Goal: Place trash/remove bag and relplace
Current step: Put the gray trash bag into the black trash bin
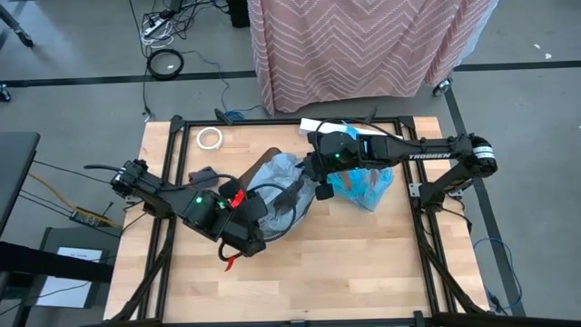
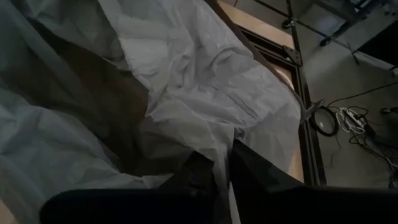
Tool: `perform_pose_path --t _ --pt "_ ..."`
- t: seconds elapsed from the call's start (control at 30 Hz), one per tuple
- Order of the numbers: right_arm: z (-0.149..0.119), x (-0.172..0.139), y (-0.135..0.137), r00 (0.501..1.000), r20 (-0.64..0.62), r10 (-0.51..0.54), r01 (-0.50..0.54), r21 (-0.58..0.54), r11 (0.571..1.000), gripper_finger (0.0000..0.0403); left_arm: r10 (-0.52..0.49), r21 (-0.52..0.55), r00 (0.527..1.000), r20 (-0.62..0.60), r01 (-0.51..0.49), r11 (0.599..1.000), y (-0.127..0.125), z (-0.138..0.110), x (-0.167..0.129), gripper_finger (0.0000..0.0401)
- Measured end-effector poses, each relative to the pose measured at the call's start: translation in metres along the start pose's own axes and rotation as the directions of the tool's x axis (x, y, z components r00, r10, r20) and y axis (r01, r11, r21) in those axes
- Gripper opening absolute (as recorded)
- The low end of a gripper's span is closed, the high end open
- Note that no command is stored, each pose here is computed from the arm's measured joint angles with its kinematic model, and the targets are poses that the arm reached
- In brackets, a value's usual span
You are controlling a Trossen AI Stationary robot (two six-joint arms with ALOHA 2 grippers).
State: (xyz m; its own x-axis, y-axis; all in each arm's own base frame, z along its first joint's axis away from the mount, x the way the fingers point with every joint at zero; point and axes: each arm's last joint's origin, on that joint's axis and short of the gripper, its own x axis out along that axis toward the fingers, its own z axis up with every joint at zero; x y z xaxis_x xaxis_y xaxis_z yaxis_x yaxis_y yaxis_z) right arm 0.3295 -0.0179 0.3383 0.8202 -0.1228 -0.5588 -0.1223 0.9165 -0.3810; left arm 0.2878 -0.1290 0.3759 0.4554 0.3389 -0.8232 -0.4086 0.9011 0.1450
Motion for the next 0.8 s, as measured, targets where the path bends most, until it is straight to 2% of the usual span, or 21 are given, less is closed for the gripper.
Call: perform_pose_path --t 0.17,0.3,0.43,0.57,0.8 --pt "0.000 0.000 0.000 1.000 0.001 0.001 -0.001 0.000 1.000 0.0035 0.034 -0.023 0.998 -0.050 -0.035 0.999 0.001 -0.006 0.012 0.0046" --pt "0.000 0.000 0.000 1.000 0.001 0.001 -0.001 0.000 1.000 0.0026 0.034 -0.051 0.996 -0.088 -0.038 0.998 0.001 -0.008 0.016 0.0012" --pt "0.002 0.000 0.000 1.000 0.016 -0.007 0.007 0.001 1.000 0.0003 0.020 -0.057 0.996 -0.087 -0.025 0.998 0.005 -0.004 0.006 0.0005" --pt "0.002 0.000 -0.001 1.000 0.025 -0.011 0.011 0.001 1.000 0.0007 0.031 -0.063 0.996 -0.082 -0.036 0.997 0.013 0.000 -0.009 0.0003" --pt "0.009 -0.001 -0.005 0.995 0.082 -0.064 0.064 0.010 0.998 0.0004 0.059 -0.043 0.997 -0.046 -0.061 0.997 0.016 0.000 -0.012 0.0002"
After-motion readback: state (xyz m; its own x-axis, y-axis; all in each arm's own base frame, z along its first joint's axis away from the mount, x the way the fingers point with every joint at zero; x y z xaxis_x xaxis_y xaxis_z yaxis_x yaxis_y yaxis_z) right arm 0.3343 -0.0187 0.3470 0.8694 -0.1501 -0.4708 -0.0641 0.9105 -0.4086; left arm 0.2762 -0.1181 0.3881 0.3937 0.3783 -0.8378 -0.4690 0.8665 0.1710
